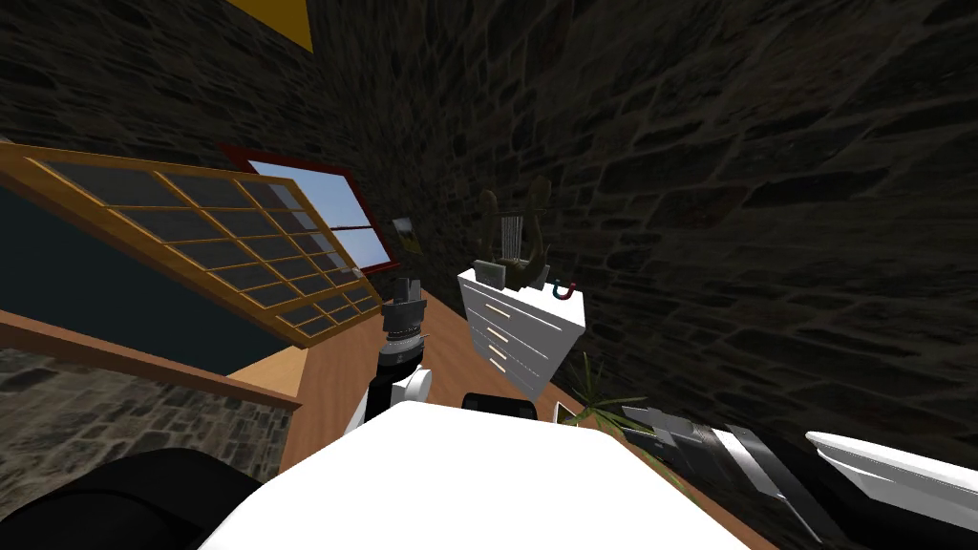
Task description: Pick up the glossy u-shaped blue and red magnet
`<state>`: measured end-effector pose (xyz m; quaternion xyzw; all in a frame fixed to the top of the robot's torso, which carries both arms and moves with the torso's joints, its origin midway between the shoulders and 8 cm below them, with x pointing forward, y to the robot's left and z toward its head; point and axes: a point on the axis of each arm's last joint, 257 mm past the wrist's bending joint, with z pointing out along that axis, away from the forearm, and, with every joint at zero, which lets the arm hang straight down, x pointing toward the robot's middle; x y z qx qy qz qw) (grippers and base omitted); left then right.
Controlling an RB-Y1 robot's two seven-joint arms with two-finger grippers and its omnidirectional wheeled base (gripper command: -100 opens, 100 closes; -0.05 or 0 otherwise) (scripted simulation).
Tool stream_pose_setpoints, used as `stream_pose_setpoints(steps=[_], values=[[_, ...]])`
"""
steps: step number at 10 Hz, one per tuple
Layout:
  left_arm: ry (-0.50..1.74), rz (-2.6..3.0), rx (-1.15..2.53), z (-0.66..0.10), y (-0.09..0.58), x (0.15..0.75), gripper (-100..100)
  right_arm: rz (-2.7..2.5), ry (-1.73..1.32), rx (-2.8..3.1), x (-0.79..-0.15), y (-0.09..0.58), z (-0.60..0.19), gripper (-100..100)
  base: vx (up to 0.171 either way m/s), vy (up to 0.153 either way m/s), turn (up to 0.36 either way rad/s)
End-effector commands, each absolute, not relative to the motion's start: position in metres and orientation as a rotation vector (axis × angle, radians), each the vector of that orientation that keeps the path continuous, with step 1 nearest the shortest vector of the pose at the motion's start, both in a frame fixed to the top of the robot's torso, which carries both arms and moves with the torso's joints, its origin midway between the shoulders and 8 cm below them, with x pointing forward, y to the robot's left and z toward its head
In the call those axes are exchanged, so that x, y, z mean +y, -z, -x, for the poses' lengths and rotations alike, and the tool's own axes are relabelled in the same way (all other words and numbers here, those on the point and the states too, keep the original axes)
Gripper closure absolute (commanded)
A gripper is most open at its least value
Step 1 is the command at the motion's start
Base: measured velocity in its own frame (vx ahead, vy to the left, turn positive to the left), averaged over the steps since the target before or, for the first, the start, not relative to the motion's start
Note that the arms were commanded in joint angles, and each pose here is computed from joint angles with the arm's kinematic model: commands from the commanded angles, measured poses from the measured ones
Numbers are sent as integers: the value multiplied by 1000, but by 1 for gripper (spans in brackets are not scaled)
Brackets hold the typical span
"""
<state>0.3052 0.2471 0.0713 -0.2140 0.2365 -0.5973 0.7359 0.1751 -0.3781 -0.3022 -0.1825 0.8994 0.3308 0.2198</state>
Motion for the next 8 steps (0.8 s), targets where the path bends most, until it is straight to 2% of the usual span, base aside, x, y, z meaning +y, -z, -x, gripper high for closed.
stream_pose_setpoints(steps=[1,8], values=[[1312,470,520,-305,-71,247,0,537,-866,2542,-403,300,-164,-100,38,50,237],[1312,470,520,-305,-71,247,0,653,-676,2681,-471,273,-150,-100,31,36,124]])
